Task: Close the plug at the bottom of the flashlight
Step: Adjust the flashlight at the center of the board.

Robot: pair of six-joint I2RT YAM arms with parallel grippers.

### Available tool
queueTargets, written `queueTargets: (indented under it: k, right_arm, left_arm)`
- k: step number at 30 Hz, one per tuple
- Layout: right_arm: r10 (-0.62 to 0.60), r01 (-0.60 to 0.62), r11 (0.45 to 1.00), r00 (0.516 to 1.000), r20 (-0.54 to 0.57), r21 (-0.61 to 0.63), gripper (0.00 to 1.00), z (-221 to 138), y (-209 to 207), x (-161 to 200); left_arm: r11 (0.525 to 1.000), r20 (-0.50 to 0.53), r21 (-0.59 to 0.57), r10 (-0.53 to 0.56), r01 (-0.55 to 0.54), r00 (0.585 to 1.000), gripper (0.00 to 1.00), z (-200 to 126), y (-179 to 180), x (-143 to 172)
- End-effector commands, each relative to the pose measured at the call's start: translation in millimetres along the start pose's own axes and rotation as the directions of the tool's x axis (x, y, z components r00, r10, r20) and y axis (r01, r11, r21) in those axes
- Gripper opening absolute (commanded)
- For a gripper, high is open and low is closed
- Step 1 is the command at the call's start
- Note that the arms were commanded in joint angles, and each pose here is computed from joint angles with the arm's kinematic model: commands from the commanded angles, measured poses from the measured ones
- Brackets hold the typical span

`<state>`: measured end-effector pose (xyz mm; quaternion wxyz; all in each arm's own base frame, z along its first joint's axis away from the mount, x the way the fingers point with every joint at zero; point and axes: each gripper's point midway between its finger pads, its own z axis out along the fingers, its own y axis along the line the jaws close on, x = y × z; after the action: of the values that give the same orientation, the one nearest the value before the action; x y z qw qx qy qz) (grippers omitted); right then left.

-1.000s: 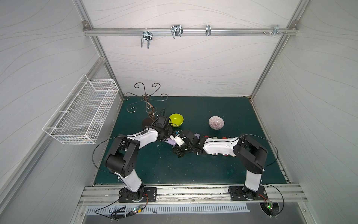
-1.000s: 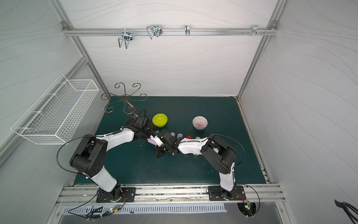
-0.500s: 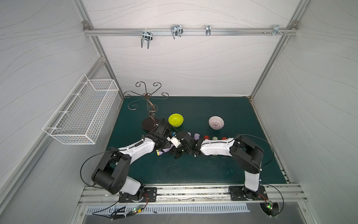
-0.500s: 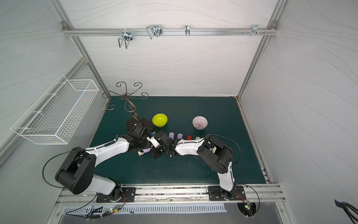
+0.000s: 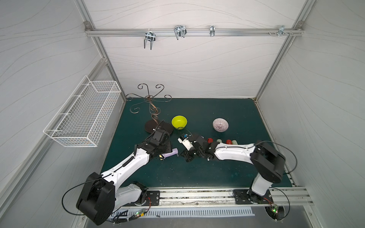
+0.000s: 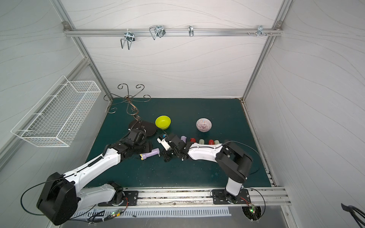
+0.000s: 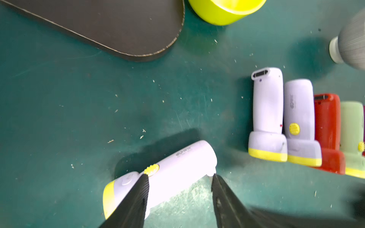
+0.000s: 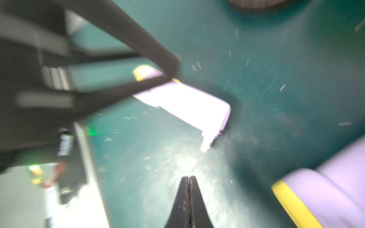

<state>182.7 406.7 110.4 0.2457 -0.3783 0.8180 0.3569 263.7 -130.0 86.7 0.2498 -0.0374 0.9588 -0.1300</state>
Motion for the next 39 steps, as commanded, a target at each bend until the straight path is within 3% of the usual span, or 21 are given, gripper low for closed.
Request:
queueTargets:
  k: [1,5,12,15,20,29,39]
  right_arm:
    - [-0.048,0.049,0.999,0.997,0.064,-0.006,0.02,-37,11,-10]
    - [-0.059,0.06,0.998,0.996,0.072,-0.003,0.11,-72,14,2]
    - [-0.029,0.022,0.999,0.989,0.147,0.045,0.46,-136,15,13]
    - [-0.02,0.008,0.997,0.984,0.179,0.072,0.54,-159,14,15]
    - [0.002,-0.022,0.995,0.979,0.204,0.095,0.57,-180,11,20]
    - [0.029,-0.047,0.994,0.983,0.183,0.095,0.58,-182,8,28]
    - [0.042,-0.051,0.997,0.988,0.152,0.058,0.62,-172,10,27]
  left_arm:
    - [0.998,0.002,0.035,0.055,-0.055,0.998,0.55,-8,-11,-7]
    - [0.996,-0.01,0.042,0.081,-0.08,0.997,0.55,-4,-10,-1]
    - [0.993,-0.015,0.008,0.122,-0.121,0.992,0.56,18,-4,2]
    - [0.991,-0.048,-0.025,0.127,-0.128,0.991,0.58,31,3,8]
    - [0.988,-0.086,-0.029,0.149,-0.152,0.985,0.58,42,4,15]
    - [0.984,-0.14,-0.004,0.174,-0.176,0.975,0.58,54,0,30]
    - [0.987,-0.081,0.01,0.162,-0.162,0.983,0.58,25,-5,34]
